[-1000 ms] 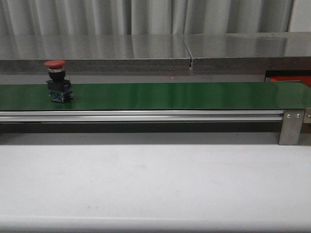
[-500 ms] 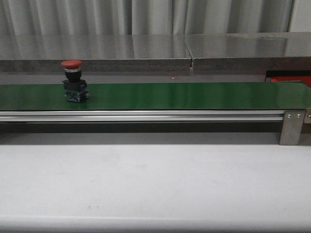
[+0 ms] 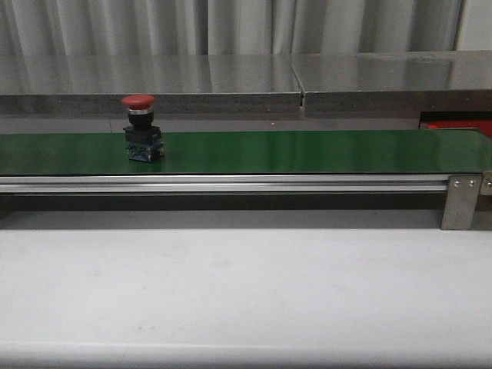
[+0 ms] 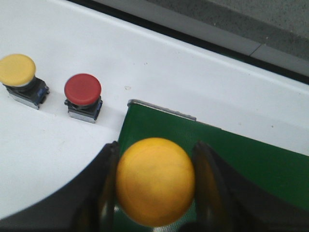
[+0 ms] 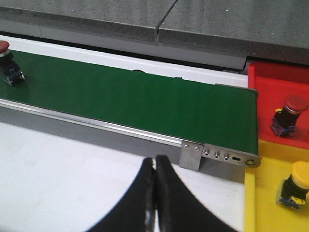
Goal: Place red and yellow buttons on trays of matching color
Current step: 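Set the yellow button on the belt and release the left gripper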
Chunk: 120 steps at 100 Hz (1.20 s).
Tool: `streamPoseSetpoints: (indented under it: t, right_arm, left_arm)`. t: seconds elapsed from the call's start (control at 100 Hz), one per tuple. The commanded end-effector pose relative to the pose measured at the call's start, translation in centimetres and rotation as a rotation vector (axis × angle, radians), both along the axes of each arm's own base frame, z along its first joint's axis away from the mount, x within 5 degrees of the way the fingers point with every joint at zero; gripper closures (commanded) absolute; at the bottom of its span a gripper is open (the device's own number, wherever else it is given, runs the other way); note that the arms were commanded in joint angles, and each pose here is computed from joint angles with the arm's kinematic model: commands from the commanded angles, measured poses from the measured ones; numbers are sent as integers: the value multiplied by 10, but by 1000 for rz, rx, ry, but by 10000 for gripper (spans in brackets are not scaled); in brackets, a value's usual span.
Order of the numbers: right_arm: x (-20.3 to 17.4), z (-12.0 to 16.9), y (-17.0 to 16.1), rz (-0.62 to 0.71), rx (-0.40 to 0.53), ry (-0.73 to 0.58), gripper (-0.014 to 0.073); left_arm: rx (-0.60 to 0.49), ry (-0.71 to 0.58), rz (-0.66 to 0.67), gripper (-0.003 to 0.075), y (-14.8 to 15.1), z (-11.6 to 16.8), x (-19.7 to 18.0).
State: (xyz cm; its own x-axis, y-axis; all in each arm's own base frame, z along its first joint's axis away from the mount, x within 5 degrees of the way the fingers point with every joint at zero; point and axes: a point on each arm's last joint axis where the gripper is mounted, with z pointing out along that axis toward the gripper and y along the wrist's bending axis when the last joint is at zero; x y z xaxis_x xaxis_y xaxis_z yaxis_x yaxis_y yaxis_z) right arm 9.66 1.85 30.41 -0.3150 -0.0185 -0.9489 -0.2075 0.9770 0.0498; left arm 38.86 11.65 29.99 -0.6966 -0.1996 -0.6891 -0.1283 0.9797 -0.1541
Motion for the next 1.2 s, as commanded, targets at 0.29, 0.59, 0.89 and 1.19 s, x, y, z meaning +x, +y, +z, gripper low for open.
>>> streamPoseSetpoints:
  t: [0.29,0.59,0.89,1.19]
  right_arm:
    - [2,13,-2,-30,14,-74,713]
    - [2,13,-2,-30,14,-74,713]
    - [2,13,-2,-30,14,-74,713]
    - [1,13,-2,-30,14,-75,713]
  left_arm:
    - [82,-145,-5,739,-26,-4,2]
    - [84,-149,-14,739,-31,-6,4]
    - [41,-94,-16,739,-31,-25,10]
    - [2,-93,-2,612,-32,-29,13]
